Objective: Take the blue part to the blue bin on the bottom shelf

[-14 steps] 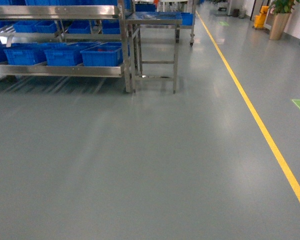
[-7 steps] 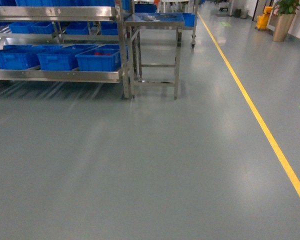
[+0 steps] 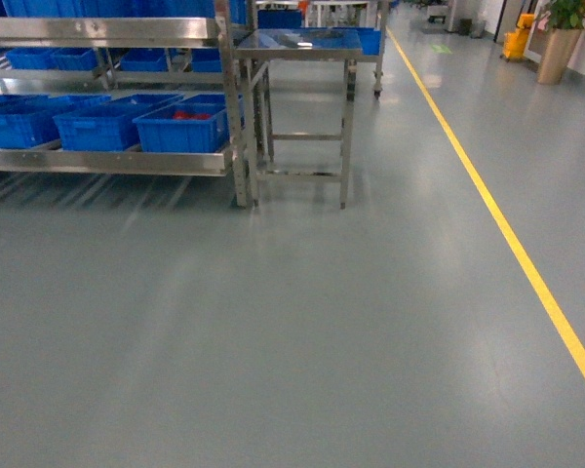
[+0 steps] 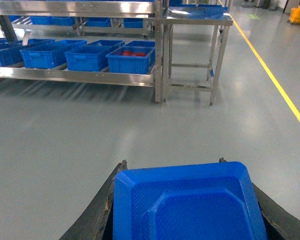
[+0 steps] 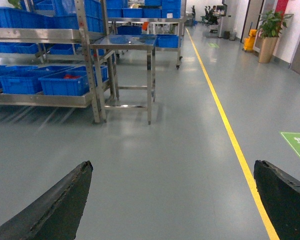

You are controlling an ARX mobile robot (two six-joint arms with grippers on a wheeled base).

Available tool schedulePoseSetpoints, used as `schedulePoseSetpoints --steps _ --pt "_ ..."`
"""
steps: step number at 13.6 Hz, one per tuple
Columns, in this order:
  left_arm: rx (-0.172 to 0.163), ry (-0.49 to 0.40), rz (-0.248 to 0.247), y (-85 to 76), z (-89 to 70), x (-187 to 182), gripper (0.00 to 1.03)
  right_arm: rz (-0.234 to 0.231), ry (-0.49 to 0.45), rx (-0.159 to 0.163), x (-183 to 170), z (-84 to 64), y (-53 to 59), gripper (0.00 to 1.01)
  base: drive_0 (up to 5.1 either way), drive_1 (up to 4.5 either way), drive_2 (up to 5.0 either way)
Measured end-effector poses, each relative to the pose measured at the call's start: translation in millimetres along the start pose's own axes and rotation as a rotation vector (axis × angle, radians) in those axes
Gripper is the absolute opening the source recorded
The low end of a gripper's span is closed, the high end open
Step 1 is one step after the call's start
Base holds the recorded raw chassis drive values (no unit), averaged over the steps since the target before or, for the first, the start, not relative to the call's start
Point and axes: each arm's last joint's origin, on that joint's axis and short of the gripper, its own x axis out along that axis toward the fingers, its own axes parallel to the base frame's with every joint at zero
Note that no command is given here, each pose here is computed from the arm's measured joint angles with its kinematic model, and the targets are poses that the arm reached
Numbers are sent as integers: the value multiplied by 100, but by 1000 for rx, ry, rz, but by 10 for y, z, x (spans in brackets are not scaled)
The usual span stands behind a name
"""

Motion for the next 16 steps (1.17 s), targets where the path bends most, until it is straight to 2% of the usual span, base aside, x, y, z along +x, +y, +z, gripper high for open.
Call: schedulePoseSetpoints --steps 16 --pt "0 1 -1 0 -1 -1 44 0 -2 0 0 1 0 98 0 430 -431"
